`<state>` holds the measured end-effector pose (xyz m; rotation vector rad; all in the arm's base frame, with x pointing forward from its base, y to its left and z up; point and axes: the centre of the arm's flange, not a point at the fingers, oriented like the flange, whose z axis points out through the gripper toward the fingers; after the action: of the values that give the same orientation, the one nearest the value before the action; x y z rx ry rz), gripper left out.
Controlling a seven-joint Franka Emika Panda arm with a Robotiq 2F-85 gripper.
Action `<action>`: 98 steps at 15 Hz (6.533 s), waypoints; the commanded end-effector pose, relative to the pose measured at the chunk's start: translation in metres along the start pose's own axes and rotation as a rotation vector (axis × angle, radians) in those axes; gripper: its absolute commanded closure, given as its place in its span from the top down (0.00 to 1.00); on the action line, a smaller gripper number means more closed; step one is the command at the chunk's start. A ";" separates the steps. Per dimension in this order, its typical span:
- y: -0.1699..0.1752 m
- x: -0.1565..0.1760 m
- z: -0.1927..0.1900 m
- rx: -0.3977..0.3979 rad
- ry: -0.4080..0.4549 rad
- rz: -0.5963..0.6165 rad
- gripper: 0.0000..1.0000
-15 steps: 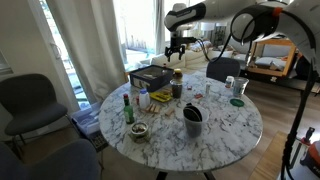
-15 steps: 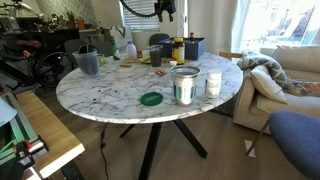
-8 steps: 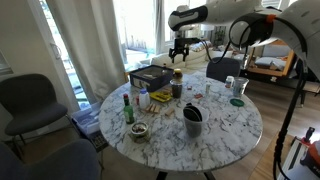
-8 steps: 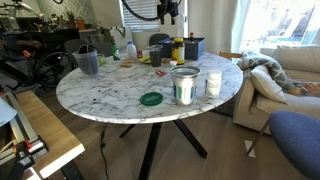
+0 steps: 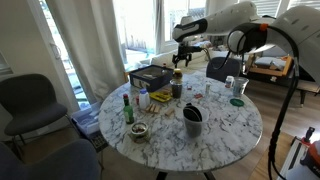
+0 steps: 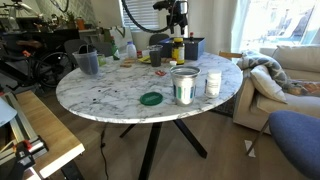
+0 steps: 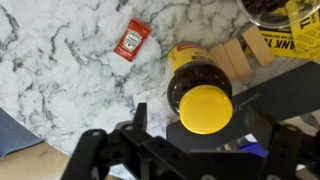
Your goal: Pick up the yellow and brown bottle and move it to the right of the table near the metallic cup
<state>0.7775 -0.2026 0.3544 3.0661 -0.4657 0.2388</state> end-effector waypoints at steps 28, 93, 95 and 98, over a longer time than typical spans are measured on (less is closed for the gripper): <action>-0.011 0.000 0.016 0.001 0.103 0.052 0.36; 0.141 -0.392 -0.043 0.075 0.024 0.473 0.36; 0.136 -0.389 -0.021 0.040 -0.013 0.489 0.36; 0.140 -0.388 -0.011 -0.022 0.009 0.597 0.36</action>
<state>0.3528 -0.2108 0.3114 2.9175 -1.2458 0.2406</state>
